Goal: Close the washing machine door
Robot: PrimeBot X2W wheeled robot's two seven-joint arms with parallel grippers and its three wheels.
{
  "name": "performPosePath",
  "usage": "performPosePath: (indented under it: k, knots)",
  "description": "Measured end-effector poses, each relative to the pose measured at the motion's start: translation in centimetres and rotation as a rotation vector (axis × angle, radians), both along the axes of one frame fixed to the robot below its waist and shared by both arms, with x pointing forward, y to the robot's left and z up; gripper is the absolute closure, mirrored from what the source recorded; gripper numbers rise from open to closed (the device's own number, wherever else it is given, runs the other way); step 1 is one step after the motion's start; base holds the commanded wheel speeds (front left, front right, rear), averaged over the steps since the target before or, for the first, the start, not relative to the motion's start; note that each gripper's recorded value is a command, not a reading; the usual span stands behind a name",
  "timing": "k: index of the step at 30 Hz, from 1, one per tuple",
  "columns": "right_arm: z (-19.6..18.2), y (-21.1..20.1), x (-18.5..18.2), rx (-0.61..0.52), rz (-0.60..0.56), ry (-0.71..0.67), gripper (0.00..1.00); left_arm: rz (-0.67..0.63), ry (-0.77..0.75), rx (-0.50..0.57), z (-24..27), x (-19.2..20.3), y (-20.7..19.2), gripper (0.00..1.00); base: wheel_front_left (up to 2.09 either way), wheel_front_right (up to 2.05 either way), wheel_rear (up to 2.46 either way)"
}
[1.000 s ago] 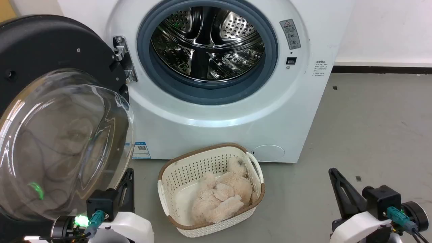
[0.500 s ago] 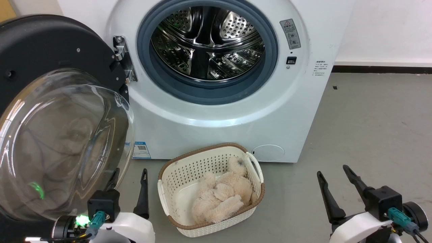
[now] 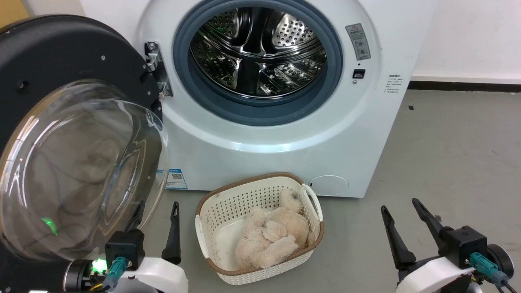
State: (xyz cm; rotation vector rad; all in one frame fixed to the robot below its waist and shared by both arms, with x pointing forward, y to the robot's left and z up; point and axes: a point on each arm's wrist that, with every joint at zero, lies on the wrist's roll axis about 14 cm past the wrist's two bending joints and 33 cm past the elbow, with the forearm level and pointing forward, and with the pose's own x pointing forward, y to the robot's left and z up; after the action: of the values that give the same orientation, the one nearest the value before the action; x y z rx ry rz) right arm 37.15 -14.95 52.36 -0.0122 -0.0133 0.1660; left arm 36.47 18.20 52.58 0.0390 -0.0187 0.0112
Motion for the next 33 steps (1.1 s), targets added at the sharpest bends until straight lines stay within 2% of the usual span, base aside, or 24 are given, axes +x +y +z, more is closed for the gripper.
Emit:
performPosePath:
  k: [33]
  knots:
    - [0.5,6.5,1.2,0.085,0.200,-0.036,0.00,0.152,-0.073,-0.015,1.0,-3.7,4.7,0.00,0.00,0.00,0.00]
